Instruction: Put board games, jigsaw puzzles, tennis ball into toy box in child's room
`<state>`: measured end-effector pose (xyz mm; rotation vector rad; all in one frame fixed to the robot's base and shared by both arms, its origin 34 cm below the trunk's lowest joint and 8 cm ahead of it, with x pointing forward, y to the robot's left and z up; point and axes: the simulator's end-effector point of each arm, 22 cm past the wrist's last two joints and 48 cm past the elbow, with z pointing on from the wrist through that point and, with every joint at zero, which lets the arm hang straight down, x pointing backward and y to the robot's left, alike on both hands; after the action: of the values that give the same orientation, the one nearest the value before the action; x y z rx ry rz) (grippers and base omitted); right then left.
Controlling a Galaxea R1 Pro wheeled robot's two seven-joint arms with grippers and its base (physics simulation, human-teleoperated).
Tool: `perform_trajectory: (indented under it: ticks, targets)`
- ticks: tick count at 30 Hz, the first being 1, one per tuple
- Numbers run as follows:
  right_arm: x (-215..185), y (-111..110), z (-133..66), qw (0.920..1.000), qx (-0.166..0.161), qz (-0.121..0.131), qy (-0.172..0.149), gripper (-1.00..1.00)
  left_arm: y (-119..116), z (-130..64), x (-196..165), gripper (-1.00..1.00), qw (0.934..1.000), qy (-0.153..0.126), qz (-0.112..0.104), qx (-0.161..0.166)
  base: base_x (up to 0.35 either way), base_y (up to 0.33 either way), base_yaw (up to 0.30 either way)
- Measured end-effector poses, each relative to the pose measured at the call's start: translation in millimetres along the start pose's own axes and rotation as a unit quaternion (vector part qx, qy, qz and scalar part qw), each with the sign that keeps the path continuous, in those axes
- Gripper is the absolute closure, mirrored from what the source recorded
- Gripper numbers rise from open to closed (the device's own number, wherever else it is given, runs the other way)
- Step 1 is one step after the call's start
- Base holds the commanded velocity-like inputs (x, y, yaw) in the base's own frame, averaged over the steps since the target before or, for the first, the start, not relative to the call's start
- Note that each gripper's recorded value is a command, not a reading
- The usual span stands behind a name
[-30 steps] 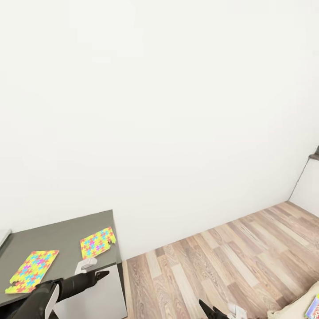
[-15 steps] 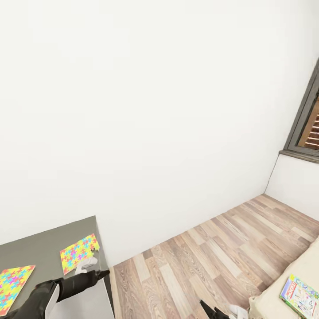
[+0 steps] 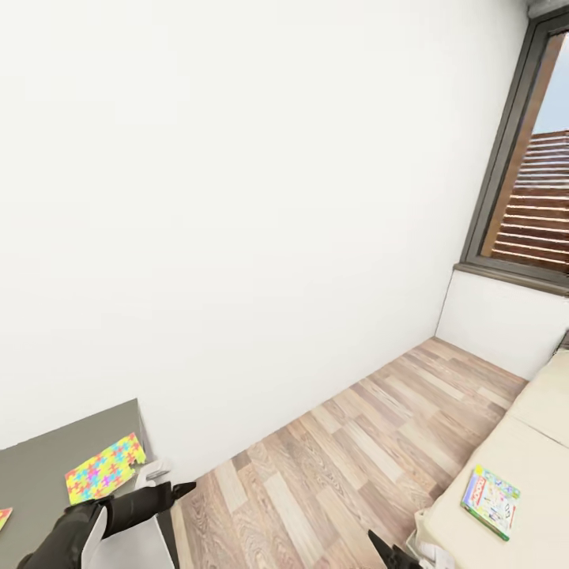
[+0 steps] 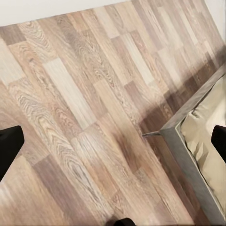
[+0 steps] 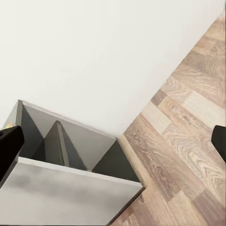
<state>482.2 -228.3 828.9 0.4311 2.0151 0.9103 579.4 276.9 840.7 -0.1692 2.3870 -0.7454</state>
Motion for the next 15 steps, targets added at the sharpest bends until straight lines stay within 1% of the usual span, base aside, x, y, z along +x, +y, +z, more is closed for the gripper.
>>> perform_trajectory:
  ticks: [2,5,10,15]
  targets:
    - [-0.9,0.1,-0.3,1.0000,0.000,0.000,-0.001,-1.00,-0.1,-0.5,-0.6,-1.00,1.0000,0.000,0.000,0.000,0.029,0.002,-0.255]
    - [-1.8,0.6,-0.6,1.0000,-0.001,0.000,-0.002,-1.00,-1.0,-1.0,-1.3,-1.00,1.0000,-0.001,0.001,0.001,0.127,0.055,-0.256]
    - [-1.1,-0.1,-1.6,1.0000,0.000,0.001,-0.002,-1.00,-3.3,-1.2,-2.3,-1.00,1.0000,-0.003,0.002,0.002,0.230,0.114,-0.256]
    - [-4.1,-3.0,-3.9,1.0000,0.003,0.003,-0.007,-1.00,-4.5,-1.6,-3.7,-1.00,1.0000,-0.005,0.004,0.003,0.224,0.050,-0.256]
